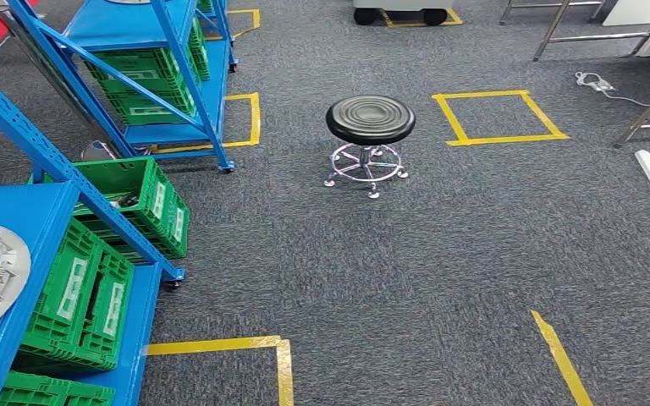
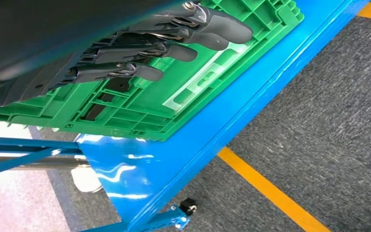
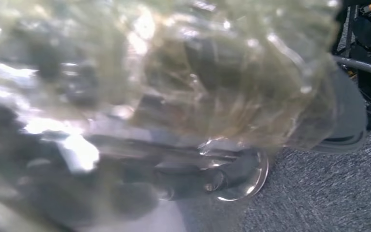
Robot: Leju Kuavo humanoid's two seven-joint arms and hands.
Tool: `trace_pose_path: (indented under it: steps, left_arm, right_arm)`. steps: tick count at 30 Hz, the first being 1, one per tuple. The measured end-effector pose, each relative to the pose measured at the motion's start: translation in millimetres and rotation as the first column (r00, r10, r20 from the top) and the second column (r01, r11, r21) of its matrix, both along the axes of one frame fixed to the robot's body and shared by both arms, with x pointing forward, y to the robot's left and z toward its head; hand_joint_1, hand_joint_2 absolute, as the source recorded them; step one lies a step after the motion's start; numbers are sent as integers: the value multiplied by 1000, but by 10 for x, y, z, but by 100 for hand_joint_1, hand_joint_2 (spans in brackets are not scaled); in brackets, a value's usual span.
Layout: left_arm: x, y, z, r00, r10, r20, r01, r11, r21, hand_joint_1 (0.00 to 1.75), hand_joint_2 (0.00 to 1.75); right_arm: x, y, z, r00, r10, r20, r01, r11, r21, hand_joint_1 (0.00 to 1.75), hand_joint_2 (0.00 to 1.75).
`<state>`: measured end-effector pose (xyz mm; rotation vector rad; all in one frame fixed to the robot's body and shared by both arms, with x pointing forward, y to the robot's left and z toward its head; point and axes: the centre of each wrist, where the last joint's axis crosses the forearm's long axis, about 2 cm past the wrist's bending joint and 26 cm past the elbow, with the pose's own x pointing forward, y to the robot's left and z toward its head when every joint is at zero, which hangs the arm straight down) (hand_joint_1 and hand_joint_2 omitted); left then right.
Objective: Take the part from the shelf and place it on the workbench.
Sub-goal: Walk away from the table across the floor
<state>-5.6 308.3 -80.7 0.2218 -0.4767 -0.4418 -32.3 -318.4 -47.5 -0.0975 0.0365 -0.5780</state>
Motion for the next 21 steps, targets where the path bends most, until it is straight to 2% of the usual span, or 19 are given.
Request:
trace_pose_path:
  steps: [21]
  left_arm:
    - [-13, 62, -2, 999, 47, -4, -47, 999, -4, 0, 0]
  right_arm:
    - [-3, 8, -1, 1000, 0, -2, 0, 1000, 3, 0, 0]
